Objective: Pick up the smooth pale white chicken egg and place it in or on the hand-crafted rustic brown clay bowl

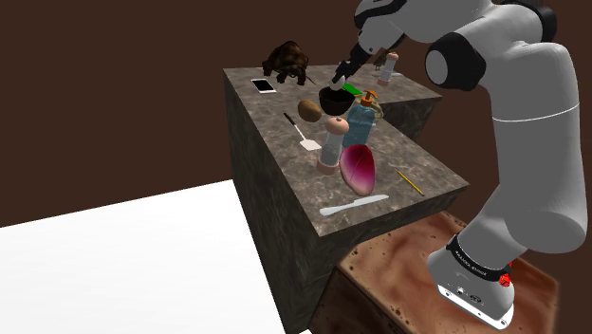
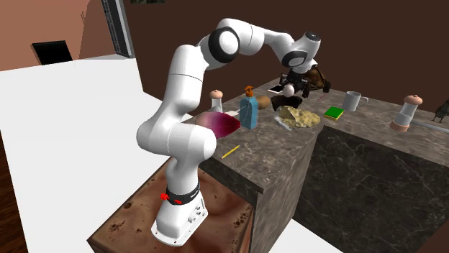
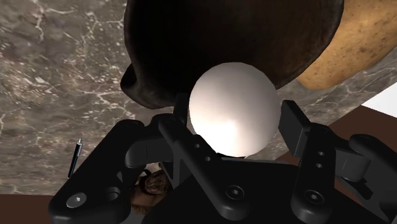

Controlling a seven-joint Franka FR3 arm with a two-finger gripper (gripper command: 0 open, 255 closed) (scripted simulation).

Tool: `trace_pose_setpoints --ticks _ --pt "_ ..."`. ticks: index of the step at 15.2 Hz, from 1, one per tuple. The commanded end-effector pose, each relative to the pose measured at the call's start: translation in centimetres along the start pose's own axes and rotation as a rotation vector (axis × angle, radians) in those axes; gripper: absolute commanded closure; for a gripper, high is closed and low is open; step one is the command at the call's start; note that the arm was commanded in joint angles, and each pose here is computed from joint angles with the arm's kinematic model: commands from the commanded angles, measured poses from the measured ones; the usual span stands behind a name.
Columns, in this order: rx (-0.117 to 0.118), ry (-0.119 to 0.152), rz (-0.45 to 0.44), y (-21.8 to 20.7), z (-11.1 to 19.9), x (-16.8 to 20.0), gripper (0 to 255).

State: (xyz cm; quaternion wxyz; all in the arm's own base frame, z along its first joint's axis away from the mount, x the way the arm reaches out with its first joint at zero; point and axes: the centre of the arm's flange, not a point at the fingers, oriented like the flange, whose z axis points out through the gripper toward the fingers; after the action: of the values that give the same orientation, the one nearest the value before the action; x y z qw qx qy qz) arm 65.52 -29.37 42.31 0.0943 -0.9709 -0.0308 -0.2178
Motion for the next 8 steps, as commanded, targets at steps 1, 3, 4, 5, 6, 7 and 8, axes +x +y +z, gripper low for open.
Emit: trace_pose_setpoints --ticks 1,3,4,5,6,7,8 --pt "0.0 0.001 0.0 0.12 0.28 -0.15 255" --pt "0.0 0.001 0.0 0.12 0.28 -0.15 255" --pt "0.0 0.001 0.0 0.12 0.28 -0.15 255" --pt "0.0 0.001 0.0 0.12 0.28 -0.15 255" --pt "0.0 0.001 0.0 0.12 0.28 -0.15 255" --pt "0.0 0.001 0.0 0.12 0.28 -0.15 255" --pt "0.0 0.001 0.0 0.12 0.28 -0.15 0"
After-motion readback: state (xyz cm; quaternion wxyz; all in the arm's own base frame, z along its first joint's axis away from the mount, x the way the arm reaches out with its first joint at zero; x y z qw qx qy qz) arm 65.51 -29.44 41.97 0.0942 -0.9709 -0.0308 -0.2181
